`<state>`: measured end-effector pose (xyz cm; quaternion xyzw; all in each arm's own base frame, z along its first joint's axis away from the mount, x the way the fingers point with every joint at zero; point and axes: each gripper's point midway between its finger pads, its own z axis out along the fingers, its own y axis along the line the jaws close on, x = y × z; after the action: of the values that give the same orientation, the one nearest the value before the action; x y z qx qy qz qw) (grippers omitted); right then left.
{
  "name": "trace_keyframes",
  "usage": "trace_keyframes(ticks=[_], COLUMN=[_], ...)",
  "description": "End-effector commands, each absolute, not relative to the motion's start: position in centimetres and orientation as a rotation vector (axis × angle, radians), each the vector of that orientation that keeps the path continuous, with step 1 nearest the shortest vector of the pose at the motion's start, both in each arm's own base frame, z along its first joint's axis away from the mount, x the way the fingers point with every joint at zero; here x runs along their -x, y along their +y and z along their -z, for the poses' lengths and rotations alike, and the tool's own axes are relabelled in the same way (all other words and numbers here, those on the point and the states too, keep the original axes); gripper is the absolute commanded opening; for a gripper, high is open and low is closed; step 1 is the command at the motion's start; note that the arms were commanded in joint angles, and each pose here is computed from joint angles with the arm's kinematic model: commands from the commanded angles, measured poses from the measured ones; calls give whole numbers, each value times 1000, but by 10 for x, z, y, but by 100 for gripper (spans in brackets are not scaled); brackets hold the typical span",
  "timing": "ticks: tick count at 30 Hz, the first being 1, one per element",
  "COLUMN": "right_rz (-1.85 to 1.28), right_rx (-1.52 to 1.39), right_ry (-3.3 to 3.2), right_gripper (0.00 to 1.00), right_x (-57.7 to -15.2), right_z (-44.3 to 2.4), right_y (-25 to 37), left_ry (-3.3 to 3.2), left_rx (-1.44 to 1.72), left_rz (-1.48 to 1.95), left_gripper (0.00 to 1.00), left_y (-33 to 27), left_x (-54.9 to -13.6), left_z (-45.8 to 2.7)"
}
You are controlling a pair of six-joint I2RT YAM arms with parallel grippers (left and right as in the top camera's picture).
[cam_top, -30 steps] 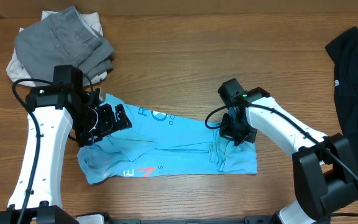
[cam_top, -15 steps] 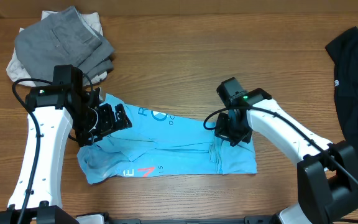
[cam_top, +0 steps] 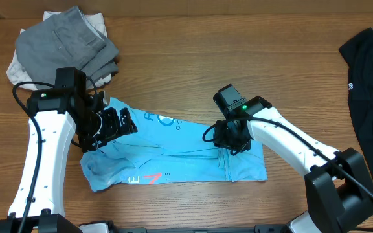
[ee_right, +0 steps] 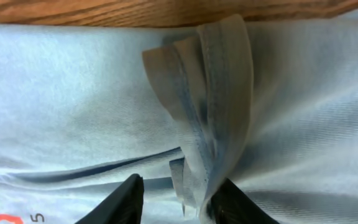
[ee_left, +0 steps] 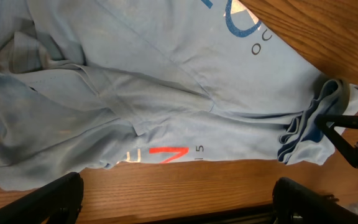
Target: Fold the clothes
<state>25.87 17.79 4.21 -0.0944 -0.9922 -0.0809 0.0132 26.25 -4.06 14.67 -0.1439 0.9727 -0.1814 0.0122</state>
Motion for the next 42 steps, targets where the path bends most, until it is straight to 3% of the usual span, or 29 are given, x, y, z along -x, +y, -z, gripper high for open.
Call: trace_keyframes(ticks=[1,6,8,11,13,15,23,27,30,33,36,42], right_rz=[309,336,496,786,877,861,459,290,192,162,149,301], right_rx=[287,242,48,-215,-301,-290,216,388,469,531,524,443], right_ry=[-3126,-3138,-3124,-3012,-2958,-2960,-3114,-3126,-3113,-3076,-3050,-3006], right_gripper=[39,34,34,43,55,61,59,49,36,15,4,4], right_x=[-267,-270,-269,-257,-250,-250,-271,-274,-273,-267,-258,-241], right_z=[-56,-72,-87,-106,-111,-110,-102,-101,-96,-87,-76,-48], right_y=[184,185,203,235,244,242,172,134,110,95,93,121], left_ry=[3023,3030,3029,3020,3019,3021,3041,3039,3040,3042,3041,3050], left_rx=[402,405,406,404,403,404,410,410,410,411,411,415], left_rz=[551,501,495,496,496,496,475,476,476,476,478,481], left_gripper=[100,100,100,100,100,100,100,100,100,100,100,100], left_y=[-41,-36,-35,-35,-35,-35,-33,-33,-33,-33,-33,-34], left_x=[-263,-263,-263,-266,-266,-265,-261,-261,-261,-261,-261,-259], left_z=[-150,-148,-147,-148,-148,-148,-147,-147,-147,-146,-144,-136])
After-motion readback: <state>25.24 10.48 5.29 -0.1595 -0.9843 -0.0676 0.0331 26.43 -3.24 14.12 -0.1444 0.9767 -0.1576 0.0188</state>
